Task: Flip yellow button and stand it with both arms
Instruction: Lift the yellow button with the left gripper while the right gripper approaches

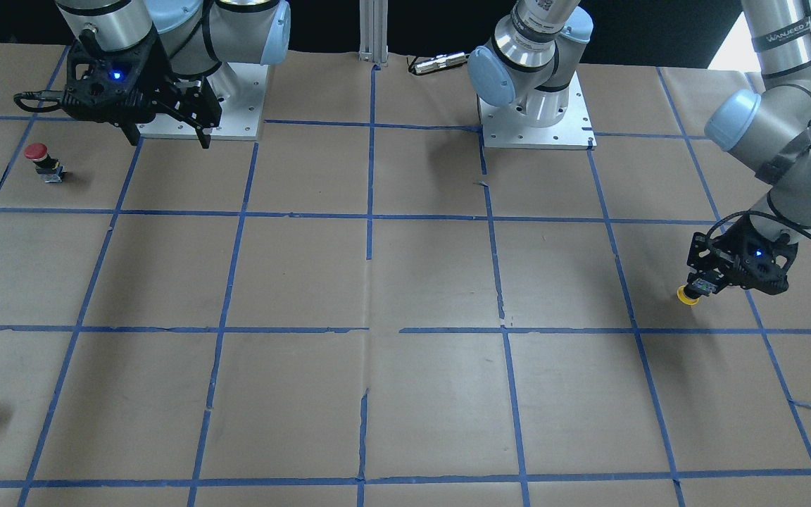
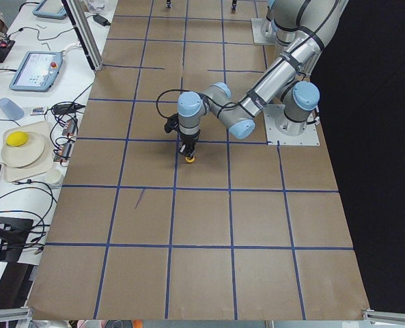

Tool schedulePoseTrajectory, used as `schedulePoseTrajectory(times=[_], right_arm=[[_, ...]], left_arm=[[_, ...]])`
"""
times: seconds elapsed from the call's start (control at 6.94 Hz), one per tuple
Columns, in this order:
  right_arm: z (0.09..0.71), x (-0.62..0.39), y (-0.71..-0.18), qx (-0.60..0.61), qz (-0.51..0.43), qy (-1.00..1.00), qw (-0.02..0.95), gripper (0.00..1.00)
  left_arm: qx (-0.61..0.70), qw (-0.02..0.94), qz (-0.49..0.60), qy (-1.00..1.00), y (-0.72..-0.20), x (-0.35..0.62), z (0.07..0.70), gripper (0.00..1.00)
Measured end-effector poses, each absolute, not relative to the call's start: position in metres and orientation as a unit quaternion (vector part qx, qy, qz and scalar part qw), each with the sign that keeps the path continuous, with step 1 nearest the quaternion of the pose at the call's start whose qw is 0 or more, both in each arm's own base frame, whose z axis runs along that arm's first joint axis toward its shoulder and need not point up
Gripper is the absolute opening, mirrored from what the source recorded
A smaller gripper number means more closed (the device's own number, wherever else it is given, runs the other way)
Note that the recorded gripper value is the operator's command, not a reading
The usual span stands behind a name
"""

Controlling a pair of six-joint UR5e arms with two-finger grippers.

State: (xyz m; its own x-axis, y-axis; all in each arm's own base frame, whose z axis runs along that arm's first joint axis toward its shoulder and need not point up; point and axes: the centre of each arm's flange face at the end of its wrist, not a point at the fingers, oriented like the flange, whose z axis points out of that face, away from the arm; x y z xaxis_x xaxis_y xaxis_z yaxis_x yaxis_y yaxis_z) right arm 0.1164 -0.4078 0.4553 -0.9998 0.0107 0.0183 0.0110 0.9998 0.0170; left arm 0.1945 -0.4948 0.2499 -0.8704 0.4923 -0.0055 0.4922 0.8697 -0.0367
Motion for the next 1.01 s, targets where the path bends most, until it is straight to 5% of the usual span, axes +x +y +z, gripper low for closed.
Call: schedulePoseTrajectory(times=[0.58,1.01], right_arm=[[0.463,0.112,-0.416,-0.018,0.013,-1.0,-0.006,1.0],[0.467,0.103,-0.427,-0.096,0.014,-0.987,-0.129,1.0]], left_arm=[[-0.194,0.195,0.042,-0.961,-0.494,0.073,0.334,0.07],[-0.126,0.327,0.048,-0.935,-0.47,-0.089,0.4,0.07]])
